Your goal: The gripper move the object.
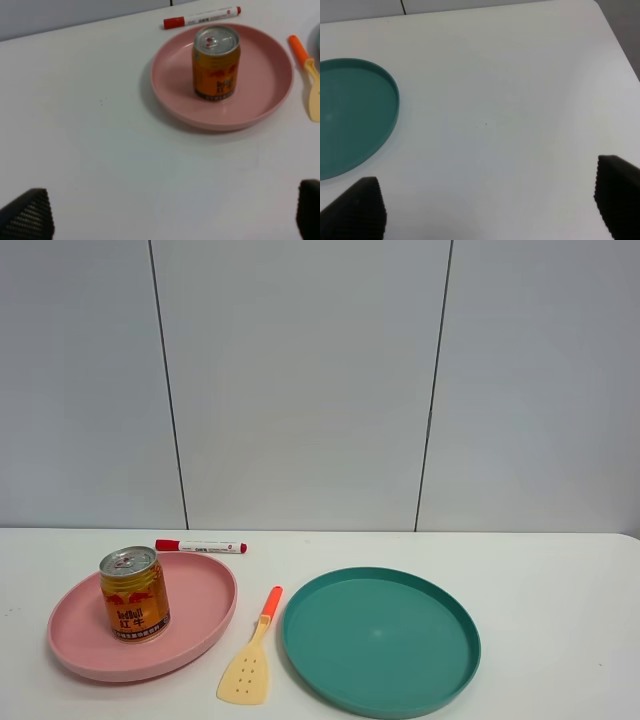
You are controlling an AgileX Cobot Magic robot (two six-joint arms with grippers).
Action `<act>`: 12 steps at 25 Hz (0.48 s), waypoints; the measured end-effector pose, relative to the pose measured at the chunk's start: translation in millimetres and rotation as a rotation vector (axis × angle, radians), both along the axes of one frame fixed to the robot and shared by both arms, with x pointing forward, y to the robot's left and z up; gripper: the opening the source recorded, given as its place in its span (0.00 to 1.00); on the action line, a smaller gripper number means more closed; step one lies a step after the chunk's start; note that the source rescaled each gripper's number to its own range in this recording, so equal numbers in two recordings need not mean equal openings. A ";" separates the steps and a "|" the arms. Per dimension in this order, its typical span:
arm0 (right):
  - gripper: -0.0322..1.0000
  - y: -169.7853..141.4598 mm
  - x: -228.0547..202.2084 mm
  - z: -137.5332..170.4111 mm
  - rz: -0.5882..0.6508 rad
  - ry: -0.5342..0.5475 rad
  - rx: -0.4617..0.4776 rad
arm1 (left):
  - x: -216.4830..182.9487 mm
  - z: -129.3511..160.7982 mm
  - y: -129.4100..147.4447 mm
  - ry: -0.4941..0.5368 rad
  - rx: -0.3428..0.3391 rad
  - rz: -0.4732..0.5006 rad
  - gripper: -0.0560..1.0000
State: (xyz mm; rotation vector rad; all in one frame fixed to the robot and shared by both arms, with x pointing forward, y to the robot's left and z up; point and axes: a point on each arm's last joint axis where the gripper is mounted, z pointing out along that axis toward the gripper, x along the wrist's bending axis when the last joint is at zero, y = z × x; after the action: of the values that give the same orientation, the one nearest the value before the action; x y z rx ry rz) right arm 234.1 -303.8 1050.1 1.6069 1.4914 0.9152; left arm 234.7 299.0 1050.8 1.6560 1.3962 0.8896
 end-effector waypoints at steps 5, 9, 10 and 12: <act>1.00 0.0 0.0 0.0 0.000 0.000 0.000 | 0.0 0.0 0.0 0.000 0.000 0.000 1.00; 1.00 0.0 0.0 0.0 0.000 0.000 0.000 | 0.0 0.0 -0.1 0.000 0.000 0.019 1.00; 1.00 0.0 0.0 0.0 0.000 0.000 0.000 | 0.0 0.0 -0.1 0.000 0.000 0.030 1.00; 1.00 0.0 0.0 0.0 0.000 0.000 0.000 | 0.1 0.0 -0.2 0.000 0.001 0.048 1.00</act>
State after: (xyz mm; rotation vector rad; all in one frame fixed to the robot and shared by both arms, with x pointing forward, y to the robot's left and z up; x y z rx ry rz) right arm 234.1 -303.8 1050.1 1.6069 1.4914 0.9152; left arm 234.7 298.9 1050.8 1.6288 1.4415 0.9177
